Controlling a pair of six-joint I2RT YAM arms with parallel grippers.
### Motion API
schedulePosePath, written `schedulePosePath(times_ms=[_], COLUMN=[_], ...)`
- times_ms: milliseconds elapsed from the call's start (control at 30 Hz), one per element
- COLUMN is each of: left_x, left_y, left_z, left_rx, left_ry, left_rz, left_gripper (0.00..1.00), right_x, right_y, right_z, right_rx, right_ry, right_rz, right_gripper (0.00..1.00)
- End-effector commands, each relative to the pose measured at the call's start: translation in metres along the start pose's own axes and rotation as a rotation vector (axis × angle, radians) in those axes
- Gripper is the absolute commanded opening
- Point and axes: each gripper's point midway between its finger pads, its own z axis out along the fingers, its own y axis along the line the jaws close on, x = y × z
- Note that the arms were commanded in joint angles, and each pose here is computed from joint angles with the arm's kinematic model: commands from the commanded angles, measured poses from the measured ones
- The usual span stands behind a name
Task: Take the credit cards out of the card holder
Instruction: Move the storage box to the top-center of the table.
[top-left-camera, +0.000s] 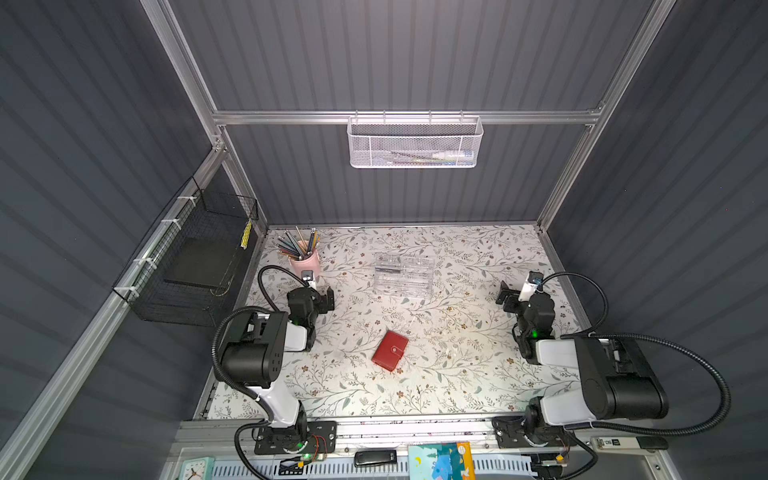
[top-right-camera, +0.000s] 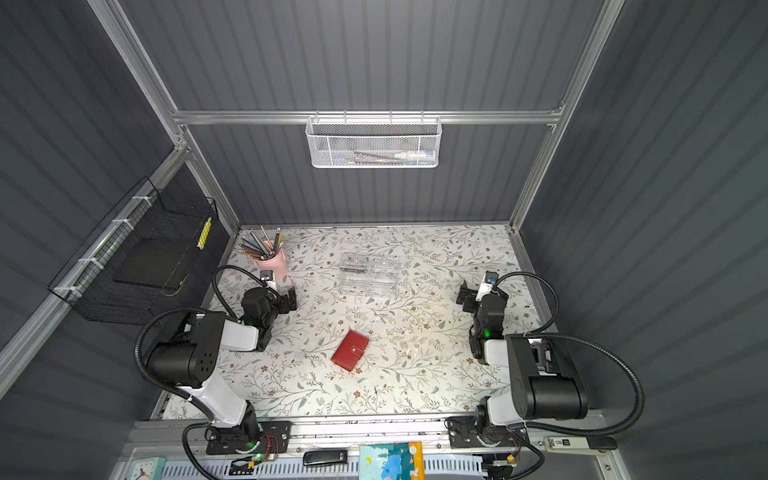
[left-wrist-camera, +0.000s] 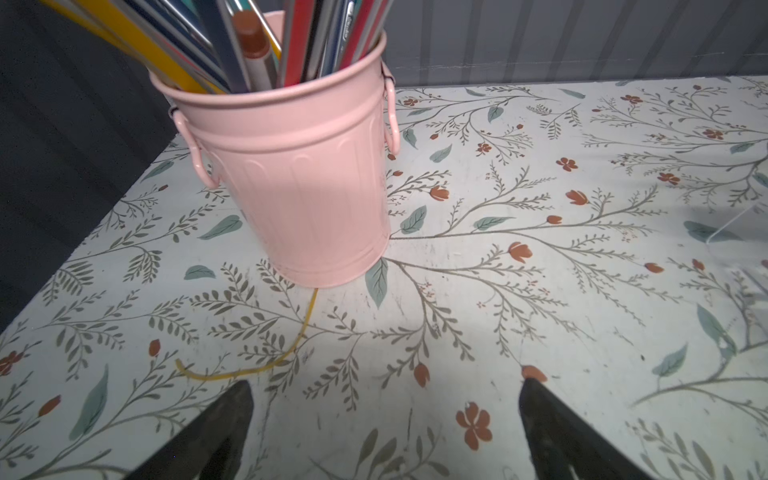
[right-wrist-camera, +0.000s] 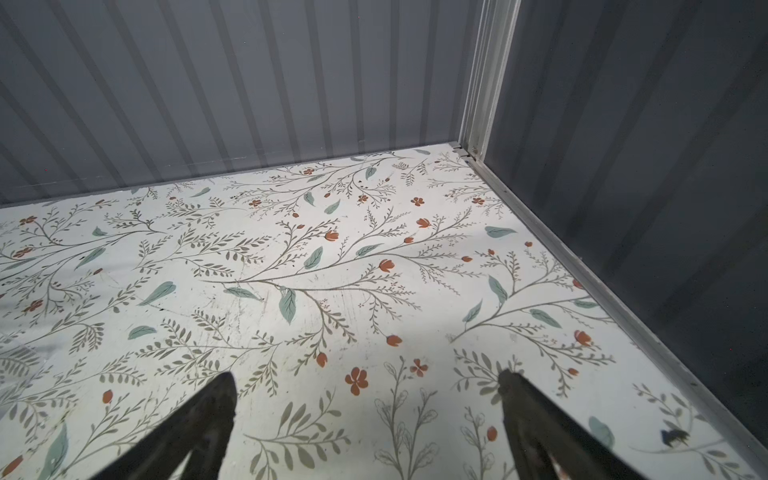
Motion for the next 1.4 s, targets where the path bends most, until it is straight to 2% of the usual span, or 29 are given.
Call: schedulePosePath(times_ms=[0,833,900,1033,1133,1233,1367], left_x=[0.001,0.0,-0.001,-0.018,-0.03,-0.043,-0.058], left_y=[0.004,0.004,0.003,0.006,0.008,-0.005,-0.046], left_z=[0.002,0.002,0.001,-0.014,-0.022,-0.031,-0.053], left_rx=[-0.017,-0.017,-0.014,-0.044,-0.061,-0.012,0.067], left_ry=[0.003,0.002,-0.003,-0.028,0.028,0.043,0.028], left_rz=[-0.002,-0.002,0.003,-0.002,-0.043,-0.106,-0.087], left_gripper=[1.0,1.0,1.0,1.0,1.0,1.0,1.0], right_x=[-0.005,-0.005,-0.011,-0.023,-0.028,-0.04,-0.057], right_y=[-0.001,-0.001,-0.005,-0.007,-0.003,-0.002,0.013], right_z=[0.003,0.003,0.001,-0.012,-0.02,-0.033,-0.053], right_rx=[0.003,-0.005,0.029,0.048,0.081,0.123,0.063], right_ry=[-0.008,-0.005,-0.013,-0.022,-0.019,-0.03,-0.007], right_rz=[-0.002,0.004,0.008,0.007,-0.018,-0.025,0.051], right_gripper=[0.99,0.99,0.99,0.99,0.99,0.99,0.99])
